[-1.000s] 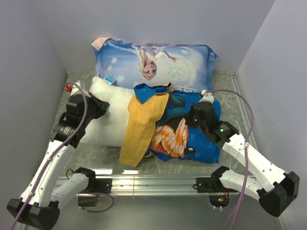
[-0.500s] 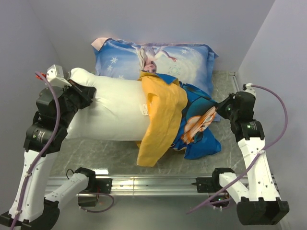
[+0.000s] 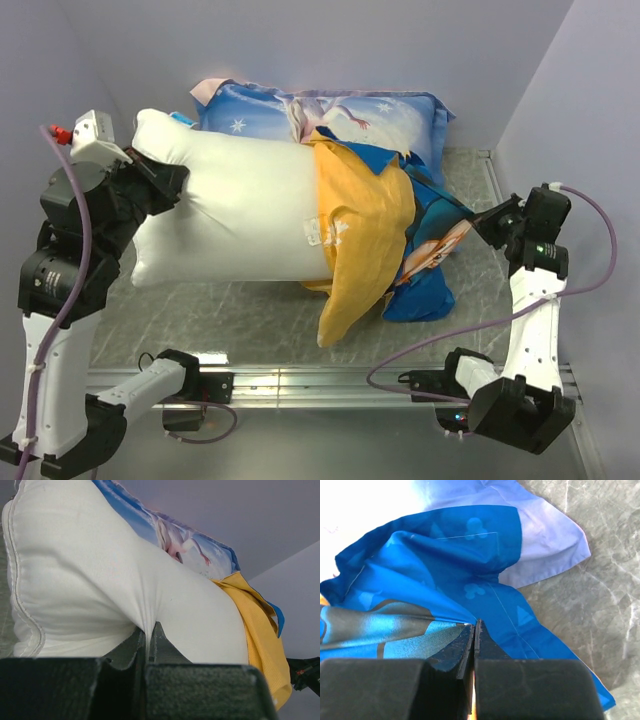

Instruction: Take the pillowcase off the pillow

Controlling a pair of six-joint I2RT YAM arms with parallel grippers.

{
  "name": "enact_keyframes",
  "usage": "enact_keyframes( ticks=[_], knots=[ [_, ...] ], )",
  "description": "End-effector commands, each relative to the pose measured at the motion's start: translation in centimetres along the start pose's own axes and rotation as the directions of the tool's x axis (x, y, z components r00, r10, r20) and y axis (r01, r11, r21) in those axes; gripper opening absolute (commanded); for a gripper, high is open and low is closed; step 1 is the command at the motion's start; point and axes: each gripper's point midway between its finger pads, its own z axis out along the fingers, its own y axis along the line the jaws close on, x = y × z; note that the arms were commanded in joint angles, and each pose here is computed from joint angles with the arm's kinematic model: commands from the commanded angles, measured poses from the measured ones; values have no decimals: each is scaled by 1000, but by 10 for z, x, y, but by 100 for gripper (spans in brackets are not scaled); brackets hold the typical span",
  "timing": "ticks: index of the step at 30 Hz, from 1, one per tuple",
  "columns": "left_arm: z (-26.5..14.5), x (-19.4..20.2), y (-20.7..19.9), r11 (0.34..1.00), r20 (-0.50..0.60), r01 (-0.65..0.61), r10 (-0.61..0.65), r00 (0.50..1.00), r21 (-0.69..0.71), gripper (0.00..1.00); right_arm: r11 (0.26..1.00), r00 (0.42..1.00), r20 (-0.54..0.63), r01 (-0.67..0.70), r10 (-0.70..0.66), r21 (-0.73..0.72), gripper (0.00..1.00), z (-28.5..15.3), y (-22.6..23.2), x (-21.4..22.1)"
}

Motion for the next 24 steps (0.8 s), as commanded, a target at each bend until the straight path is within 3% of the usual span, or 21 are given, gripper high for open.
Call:
enact_keyframes(
  ticks=[1,6,7,10,13,18,20,21,24],
  knots=[
    [-65,-122,-5,999,464,28,-10,886,-31,1,980,960,279,-55,-1,192,0,0,-40,-75],
    [-43,-91,-4,1000,382,26,-26,924,5,1,989,958,287,-45,3,142,0,-7,-30,-73],
    [-29,-67,5,999,329,44,-41,943,-1,1,997,958,285,-8,-15,81,0,-13,-15,-69],
    [-2,-10,25,998,210,68,-65,976,-7,1,991,953,276,108,-127,83,0,-23,4,-52],
    [18,42,54,996,122,71,-63,991,-60,0,973,939,253,228,-232,47,0,-30,32,-20],
    [41,119,101,985,-9,58,-61,998,-160,2,935,926,152,354,-346,-31,0,-20,42,54],
    [45,139,103,988,-60,63,-72,996,-139,15,918,914,114,396,-390,-31,0,-11,38,75],
    [49,153,107,990,-89,57,-70,994,-132,35,904,902,84,426,-423,-24,0,-5,37,88],
    [51,168,97,998,-170,17,-26,985,-56,69,882,882,37,470,-469,-39,0,5,37,110]
  ],
)
